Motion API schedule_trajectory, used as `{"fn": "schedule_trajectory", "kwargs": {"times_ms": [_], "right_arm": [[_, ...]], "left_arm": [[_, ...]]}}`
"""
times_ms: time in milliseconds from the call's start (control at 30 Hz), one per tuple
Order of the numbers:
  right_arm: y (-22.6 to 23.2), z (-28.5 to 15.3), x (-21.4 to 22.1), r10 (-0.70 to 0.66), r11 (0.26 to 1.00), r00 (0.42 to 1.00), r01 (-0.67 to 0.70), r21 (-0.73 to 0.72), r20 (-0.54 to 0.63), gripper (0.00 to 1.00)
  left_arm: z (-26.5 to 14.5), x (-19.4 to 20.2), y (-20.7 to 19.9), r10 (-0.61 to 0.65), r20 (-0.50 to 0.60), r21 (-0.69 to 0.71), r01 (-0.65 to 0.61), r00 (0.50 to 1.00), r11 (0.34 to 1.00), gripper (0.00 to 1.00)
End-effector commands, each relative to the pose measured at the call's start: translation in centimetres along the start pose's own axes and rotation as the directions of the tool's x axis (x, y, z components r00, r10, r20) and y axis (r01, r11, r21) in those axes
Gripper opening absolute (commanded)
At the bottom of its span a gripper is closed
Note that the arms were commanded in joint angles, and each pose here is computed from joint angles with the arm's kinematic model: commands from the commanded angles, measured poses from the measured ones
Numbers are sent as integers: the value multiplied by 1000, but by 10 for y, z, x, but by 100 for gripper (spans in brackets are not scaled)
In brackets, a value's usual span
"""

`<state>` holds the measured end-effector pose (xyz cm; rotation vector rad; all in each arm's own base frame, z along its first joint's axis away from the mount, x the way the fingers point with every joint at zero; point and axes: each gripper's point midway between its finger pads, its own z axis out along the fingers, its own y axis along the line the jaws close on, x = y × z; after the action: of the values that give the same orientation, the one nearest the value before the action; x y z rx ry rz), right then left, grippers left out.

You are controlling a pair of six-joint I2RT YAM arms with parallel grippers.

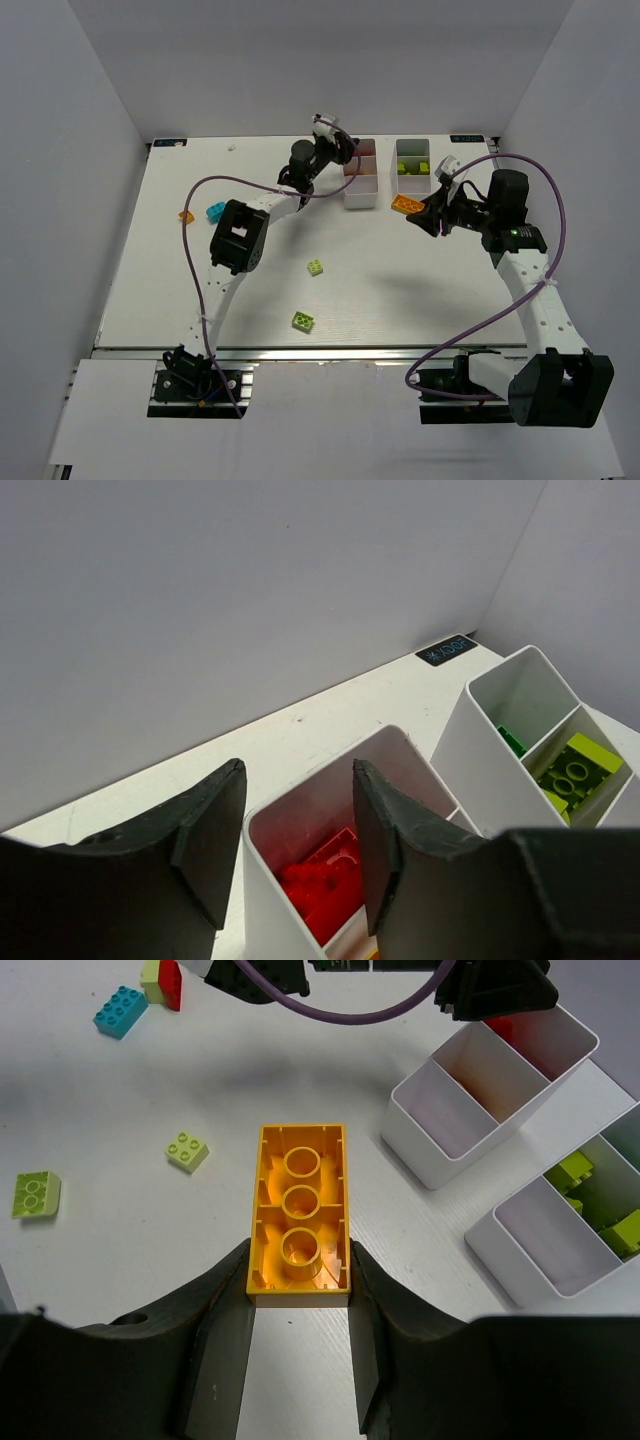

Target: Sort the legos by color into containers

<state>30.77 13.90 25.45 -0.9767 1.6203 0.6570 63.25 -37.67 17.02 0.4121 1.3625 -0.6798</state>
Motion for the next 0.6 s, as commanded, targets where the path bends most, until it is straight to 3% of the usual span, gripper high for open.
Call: {"fn": "schedule_trajectory", "kwargs": {"times_ms": [0,67,100,133,167,200,233,267,333,367,400,433,500,567], "right_arm": [[-1,-1,-12,-40,999,999,41,-3,36,0],[-6,2,-9,-45,999,999,45,2,29,0],[-16,6,-4,-39,999,999,39,24,4,0],[-23,8,-2,-41,998,999,41,40,-12,0],[-31,15,7,-37,998,998,39,44,-42,0],[-40,17,11,-37,997,997,42,69,-71,0],[-49,18,2,-66,994,995,72,83,-75,0],[-56,27,10,-62,995,993,70,76,-103,0],[-73,34,-1,-152,981,979,166,96,-137,0],[-78,47,6,-167,981,973,180,72,-161,0],[-86,52,6,-229,967,956,245,69,-184,0],[-95,57,-11,-283,951,942,299,71,-180,0],[-108,79,-4,-369,923,902,384,26,-224,0],[-118,101,-9,-430,898,870,440,-13,-244,0]], "left_arm": [[-2,-120,-17,36,199,1,-37,979,999,56],[-11,-164,-24,46,244,-6,-46,969,999,55],[-19,-157,-24,40,214,-16,-37,976,999,54],[-31,-198,-32,43,259,-14,-41,965,999,52],[-40,-207,-31,39,253,-21,-35,967,999,50],[-53,-186,-29,21,181,-37,-15,983,999,49],[-72,-227,-37,23,220,-36,-15,975,999,48],[-85,-232,-34,13,202,-50,-3,979,999,47],[-117,-202,-23,-83,94,-124,95,992,988,50],[-139,-231,-21,-108,122,-148,126,987,981,52],[-155,-213,-14,-163,39,-196,167,986,966,55],[-172,-195,-8,-236,-10,-244,226,972,943,63],[-213,-185,0,-314,-115,-331,262,943,907,72],[-253,-147,4,-402,-233,-407,287,886,867,78]]}}
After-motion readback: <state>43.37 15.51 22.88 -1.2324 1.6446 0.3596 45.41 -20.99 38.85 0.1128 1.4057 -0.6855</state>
